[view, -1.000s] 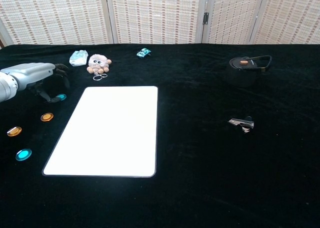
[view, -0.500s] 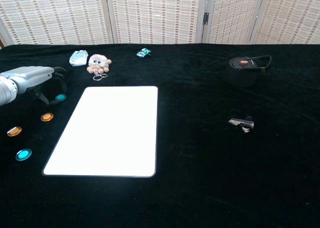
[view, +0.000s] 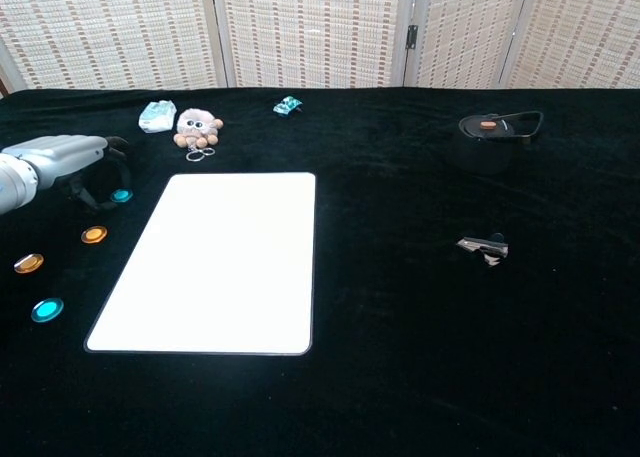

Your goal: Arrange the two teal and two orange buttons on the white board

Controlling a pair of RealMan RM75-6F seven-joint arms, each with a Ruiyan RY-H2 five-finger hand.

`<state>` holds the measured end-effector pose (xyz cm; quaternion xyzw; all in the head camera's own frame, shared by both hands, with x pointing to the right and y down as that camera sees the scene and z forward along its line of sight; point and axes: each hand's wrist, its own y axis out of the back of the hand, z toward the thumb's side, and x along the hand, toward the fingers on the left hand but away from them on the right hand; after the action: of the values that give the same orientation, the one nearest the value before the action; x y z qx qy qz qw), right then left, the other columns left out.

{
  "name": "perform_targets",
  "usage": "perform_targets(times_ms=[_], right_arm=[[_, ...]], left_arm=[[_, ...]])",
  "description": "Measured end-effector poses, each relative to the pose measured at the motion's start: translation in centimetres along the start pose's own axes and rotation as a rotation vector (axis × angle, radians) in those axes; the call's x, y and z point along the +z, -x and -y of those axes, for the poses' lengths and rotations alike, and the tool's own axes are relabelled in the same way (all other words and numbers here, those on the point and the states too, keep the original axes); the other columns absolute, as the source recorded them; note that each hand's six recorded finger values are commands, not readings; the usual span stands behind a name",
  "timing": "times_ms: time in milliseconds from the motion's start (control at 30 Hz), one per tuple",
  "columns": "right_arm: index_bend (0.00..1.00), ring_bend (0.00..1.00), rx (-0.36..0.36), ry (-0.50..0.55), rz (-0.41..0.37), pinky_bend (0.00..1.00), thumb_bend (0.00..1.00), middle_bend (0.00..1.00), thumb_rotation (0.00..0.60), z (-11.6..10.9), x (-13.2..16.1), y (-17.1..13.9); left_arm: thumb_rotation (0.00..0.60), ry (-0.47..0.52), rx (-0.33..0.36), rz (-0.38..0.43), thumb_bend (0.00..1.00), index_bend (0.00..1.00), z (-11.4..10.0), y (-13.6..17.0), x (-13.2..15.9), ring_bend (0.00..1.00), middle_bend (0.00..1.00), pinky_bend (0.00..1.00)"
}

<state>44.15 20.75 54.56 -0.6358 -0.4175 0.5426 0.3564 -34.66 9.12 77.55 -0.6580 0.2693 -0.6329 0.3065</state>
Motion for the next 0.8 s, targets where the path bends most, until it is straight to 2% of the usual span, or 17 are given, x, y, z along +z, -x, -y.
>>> perform_targets(times_ms=[400,567,800], right_arm=[[0.00,0.05,-0.001,0.002,0.008,0.00,0.59,0.00,0.546,-0.03,-0.15,-0.10],[0.00,0.05,-0.003,0.003,0.008,0.00,0.59,0.00,0.546,-0.09,-0.11,-0.08],[0.00,0.05,-0.005,0.008,0.006,0.00,0.59,0.00,0.545,-0.11,-0.06,-0.07]], left_arm=[[0.600,0.022,-0.009,-0.020,0.43,0.46,0.44,-0.37,-0.30,0.00,0.06,0.00],[0.600,0.038,-0.004,-0.009,0.43,0.52,0.44,-0.35,-0.02,0.00,0.08,0.00],[0.600,0.037,0.029,0.022,0.43,0.52,-0.48,-0.05,0.46,0.00,0.09,0.00]])
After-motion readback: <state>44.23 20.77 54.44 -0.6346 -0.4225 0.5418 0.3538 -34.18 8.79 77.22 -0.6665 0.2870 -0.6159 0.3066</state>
